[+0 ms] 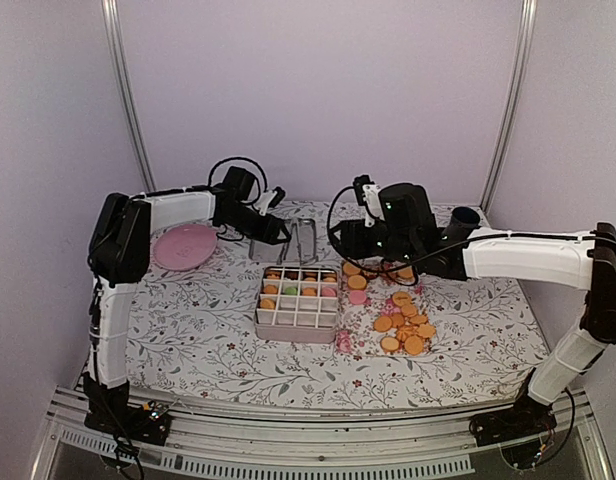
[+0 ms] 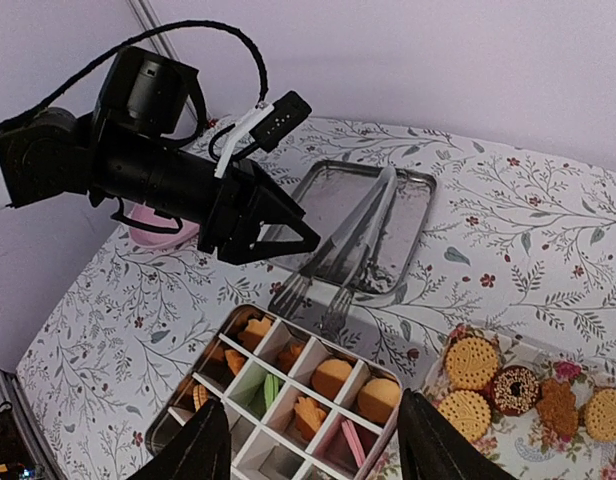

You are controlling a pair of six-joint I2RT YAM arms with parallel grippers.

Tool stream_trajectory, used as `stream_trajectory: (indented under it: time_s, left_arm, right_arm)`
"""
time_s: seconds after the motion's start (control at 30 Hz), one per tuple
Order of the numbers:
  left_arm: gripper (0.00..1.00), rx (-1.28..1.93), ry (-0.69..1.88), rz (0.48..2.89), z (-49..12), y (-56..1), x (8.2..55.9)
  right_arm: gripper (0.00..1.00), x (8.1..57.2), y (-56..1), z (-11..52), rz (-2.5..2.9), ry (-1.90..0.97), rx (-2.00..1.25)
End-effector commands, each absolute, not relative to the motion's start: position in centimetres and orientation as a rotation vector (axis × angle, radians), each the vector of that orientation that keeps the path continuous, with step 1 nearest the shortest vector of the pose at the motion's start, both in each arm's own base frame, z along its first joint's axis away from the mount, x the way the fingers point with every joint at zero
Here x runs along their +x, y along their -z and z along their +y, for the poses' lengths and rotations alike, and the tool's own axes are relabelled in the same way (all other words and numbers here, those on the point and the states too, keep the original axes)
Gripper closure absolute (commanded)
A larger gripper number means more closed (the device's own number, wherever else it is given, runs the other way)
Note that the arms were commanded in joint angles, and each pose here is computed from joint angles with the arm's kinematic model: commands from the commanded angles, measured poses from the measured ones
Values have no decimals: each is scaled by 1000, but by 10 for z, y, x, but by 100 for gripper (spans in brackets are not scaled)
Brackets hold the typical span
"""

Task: Pack the cookies
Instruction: Pick up the clamp at the center of the board.

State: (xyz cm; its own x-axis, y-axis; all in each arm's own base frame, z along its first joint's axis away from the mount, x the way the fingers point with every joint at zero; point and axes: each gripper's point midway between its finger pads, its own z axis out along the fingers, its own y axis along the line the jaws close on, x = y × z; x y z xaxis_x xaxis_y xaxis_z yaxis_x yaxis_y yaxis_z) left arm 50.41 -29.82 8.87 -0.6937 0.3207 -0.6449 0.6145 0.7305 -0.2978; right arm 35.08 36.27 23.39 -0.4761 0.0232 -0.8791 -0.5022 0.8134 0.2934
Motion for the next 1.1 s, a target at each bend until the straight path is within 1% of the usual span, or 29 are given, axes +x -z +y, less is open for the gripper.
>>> stream_trajectory:
  time_s: [0.0, 0.17, 0.33, 0.47, 0.57, 0.83, 0.97, 1.07]
  left_arm:
    - [40, 667, 557, 2461, -292, -71, 509]
    - [45, 686, 546, 2498, -294, -51, 506]
    - [47, 748, 524, 2524, -302, -33, 500]
    - [53, 776, 526, 2548, -305, -23, 495]
    - [60, 792, 525, 2536, -308, -25, 495]
    - [84, 828, 503, 2495, -308, -43, 496]
    - [87, 834, 500, 2500, -306, -43, 493]
    - [92, 840, 501, 2493, -306, -45, 491]
  right_arm:
    - [42, 336, -217, 342, 2055, -576, -342]
    - [43, 329, -208, 337, 2074, -566, -340]
    - [45, 326, -209, 335, 2068, -549, -344]
    - [46, 325, -208, 332, 2070, -533, -342]
    - [47, 323, -209, 332, 2066, -534, -343]
    - [49, 322, -212, 329, 2049, -536, -339]
    - [49, 322, -213, 330, 2047, -541, -342]
    - [49, 322, -214, 329, 2044, -541, -337]
